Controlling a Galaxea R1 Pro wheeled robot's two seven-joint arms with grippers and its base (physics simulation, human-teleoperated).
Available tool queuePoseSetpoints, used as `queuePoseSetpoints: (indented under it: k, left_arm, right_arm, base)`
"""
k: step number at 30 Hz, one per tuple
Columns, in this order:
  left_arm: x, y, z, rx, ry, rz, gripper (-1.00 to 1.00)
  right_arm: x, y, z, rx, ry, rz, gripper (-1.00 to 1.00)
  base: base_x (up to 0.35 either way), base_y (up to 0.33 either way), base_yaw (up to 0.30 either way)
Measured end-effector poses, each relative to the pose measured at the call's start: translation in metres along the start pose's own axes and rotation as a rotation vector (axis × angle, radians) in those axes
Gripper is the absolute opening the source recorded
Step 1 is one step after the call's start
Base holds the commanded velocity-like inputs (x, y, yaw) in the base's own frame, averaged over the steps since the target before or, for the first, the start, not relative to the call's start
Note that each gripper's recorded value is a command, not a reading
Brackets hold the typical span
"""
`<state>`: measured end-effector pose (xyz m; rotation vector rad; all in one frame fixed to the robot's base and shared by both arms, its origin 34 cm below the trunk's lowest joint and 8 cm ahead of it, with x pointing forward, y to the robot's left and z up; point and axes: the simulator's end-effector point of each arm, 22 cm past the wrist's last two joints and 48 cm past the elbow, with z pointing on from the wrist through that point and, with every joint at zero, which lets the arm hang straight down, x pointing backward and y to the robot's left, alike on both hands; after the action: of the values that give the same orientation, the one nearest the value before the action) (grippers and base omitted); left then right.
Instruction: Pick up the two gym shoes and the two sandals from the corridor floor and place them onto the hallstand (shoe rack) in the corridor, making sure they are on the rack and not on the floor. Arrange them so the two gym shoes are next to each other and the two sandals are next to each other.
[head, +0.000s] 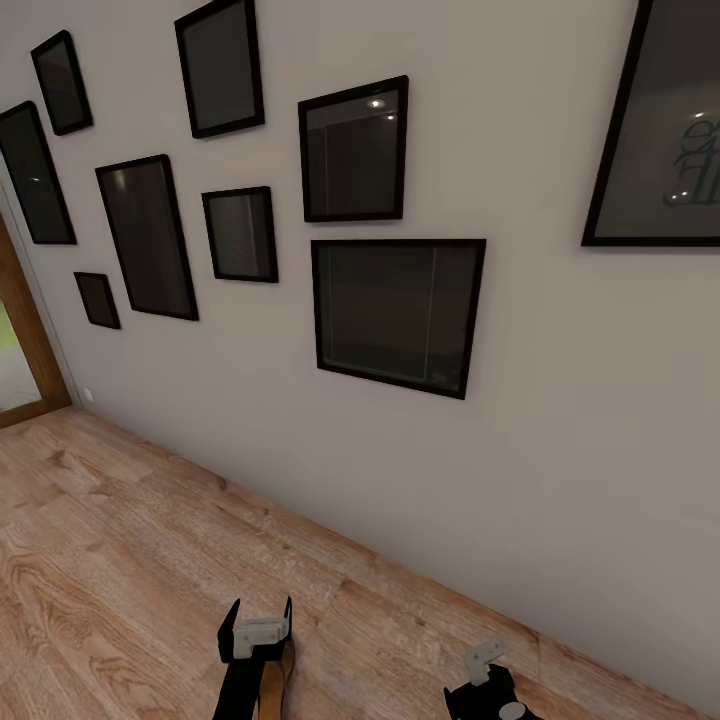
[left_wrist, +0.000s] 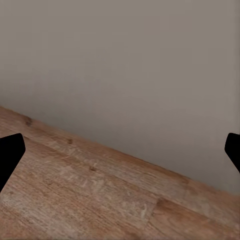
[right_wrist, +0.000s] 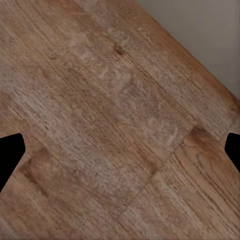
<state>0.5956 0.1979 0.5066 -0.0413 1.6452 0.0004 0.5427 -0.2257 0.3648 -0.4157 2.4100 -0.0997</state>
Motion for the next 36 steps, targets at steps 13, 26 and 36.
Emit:
queuePoseSetpoints:
  k: [13,26,36]
  left_arm:
    - [0.008,-0.001,-0.007,-0.001,0.016,-0.001,1.0]
    - [0.019,0.0,-0.018,-0.022,0.041,-0.004,1.0]
    - [0.021,0.012,-0.019,-0.078,0.048,-0.009,1.0]
  right_arm:
    - [-0.004,-0.002,0.0,0.006,-0.014,0.002,1.0]
    - [-0.022,-0.005,-0.001,0.016,-0.093,0.008,1.0]
    - [-0.033,-0.002,-0.002,0.013,-0.14,0.01,1.0]
  base:
    - [0.0,0.0,0.0]
    - [0.0,0.0,0.0]
    - [0.0,0.0,0.0]
